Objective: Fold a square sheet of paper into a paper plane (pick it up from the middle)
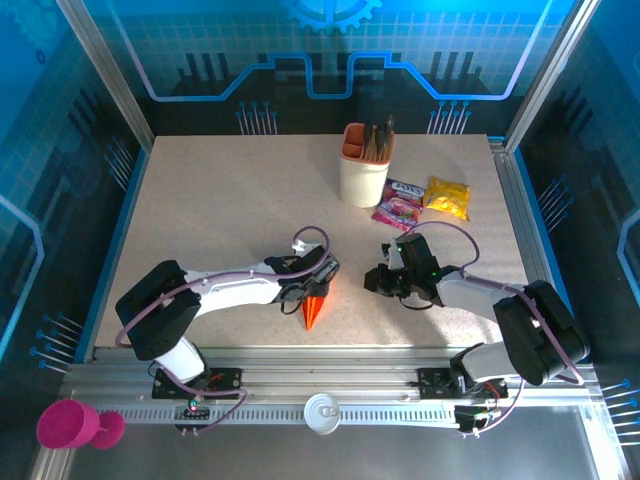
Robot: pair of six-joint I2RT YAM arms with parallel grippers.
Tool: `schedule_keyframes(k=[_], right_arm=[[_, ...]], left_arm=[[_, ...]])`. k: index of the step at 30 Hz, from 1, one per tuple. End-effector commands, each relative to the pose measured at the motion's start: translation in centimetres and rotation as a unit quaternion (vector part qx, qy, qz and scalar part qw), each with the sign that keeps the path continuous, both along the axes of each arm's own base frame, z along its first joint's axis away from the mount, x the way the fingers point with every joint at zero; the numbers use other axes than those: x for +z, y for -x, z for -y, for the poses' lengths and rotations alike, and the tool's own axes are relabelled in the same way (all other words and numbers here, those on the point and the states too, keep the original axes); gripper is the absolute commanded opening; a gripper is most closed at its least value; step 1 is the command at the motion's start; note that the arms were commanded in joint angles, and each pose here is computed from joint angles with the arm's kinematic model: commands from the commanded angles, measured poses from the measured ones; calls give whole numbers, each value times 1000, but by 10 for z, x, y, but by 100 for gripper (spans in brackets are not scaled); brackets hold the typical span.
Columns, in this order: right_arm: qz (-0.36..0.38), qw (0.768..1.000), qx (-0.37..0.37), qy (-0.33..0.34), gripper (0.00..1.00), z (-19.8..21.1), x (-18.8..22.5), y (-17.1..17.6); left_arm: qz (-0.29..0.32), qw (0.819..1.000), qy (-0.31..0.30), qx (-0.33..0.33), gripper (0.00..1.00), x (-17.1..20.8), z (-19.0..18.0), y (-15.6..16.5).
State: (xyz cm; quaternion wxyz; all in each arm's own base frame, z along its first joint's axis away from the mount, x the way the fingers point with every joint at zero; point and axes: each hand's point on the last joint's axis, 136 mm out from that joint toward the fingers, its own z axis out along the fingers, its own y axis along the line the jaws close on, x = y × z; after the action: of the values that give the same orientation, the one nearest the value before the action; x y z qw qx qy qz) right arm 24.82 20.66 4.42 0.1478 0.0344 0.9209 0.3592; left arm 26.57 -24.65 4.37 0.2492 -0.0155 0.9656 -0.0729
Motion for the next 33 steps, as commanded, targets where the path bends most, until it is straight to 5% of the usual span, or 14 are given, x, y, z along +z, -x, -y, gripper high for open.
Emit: schedule_keyframes(k=[1,11,17,25,33], right_arm=[[0,1000,9,8,11,0,-2,8],[1,1000,9,9,11,0,-1,6],[2,1000,9,10,11,0,-1,6],[6,1000,9,13,11,2,1,7],[2,1000,10,11,10,1,-2,7]], left_arm=[[-2,1000,-15,8,45,-12,-4,0],[17,999,-35,-1,11,-11,-2,-10],[49,997,-54,-15,3,-1,1,-25],[25,999,-33,-16,43,5,3,-14],[3,1000,6,1,44,6,2,0]])
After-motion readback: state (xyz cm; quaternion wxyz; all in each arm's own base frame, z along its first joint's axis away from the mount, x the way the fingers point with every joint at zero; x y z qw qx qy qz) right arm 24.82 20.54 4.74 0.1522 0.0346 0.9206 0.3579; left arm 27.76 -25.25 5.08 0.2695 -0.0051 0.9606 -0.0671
